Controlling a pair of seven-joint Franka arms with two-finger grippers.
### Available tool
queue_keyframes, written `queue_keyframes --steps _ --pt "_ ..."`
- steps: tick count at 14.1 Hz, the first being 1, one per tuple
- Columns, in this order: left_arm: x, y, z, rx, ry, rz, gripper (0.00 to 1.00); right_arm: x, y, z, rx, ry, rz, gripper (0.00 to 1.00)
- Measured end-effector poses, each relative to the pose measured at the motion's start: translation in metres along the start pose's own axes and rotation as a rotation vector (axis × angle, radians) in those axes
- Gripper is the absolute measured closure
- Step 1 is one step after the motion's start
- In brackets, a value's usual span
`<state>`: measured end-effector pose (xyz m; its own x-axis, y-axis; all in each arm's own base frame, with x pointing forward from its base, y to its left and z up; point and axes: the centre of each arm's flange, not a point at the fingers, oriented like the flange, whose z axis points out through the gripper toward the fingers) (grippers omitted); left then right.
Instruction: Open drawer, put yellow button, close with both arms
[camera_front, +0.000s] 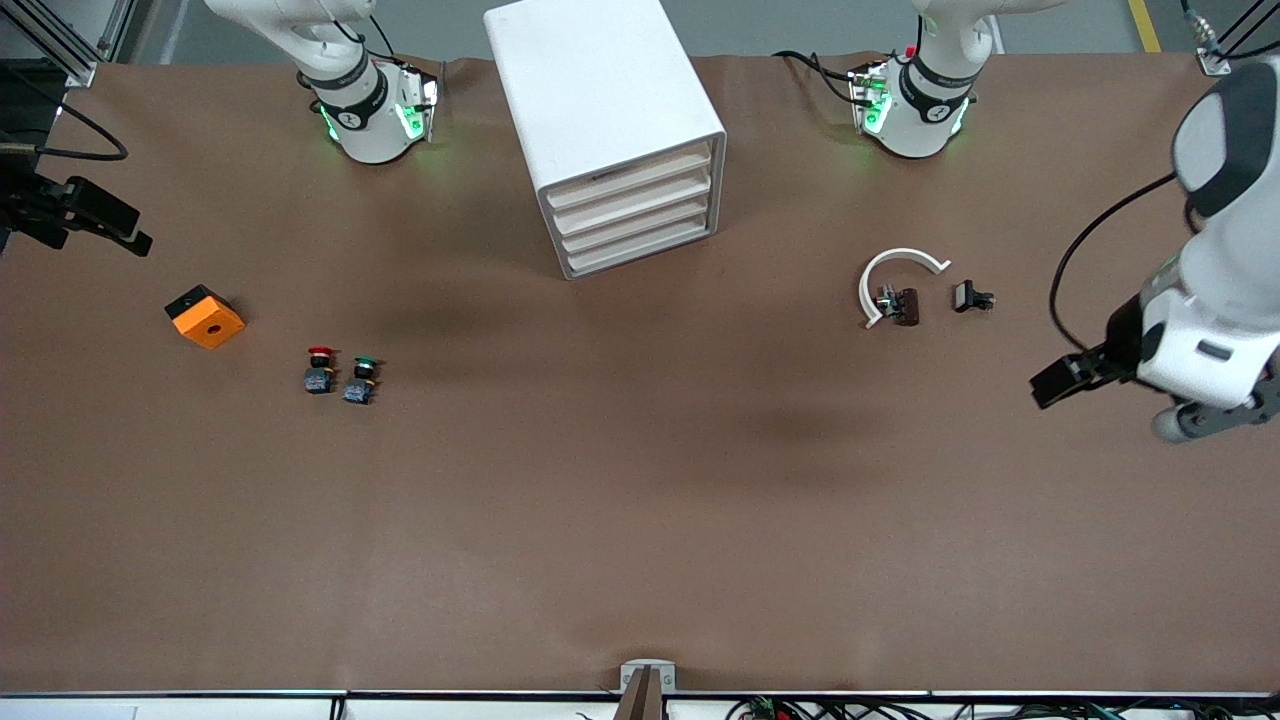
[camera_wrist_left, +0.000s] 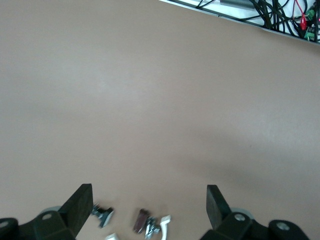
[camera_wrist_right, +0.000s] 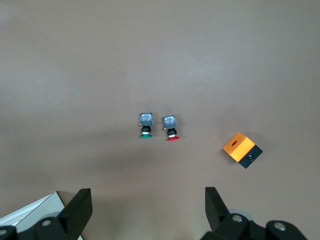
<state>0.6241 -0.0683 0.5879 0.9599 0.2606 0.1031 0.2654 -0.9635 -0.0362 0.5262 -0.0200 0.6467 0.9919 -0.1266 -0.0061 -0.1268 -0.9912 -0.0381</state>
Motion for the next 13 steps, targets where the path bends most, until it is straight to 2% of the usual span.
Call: queue_keyframes --steps 4,8,13 --pt "-0.042 -0.029 -0.043 0.034 0.011 0.037 0.00 0.000 0.000 0.000 0.000 0.001 0.000 0.00" --pt "-0.076 -0.050 -0.053 0.034 0.001 0.074 0.00 0.000 0.000 -0.001 0.000 0.001 0.000 0.00" --pt "-0.099 -0.053 -0.067 0.038 -0.002 0.106 0.00 0.000 0.000 -0.001 0.000 0.002 0.000 0.00"
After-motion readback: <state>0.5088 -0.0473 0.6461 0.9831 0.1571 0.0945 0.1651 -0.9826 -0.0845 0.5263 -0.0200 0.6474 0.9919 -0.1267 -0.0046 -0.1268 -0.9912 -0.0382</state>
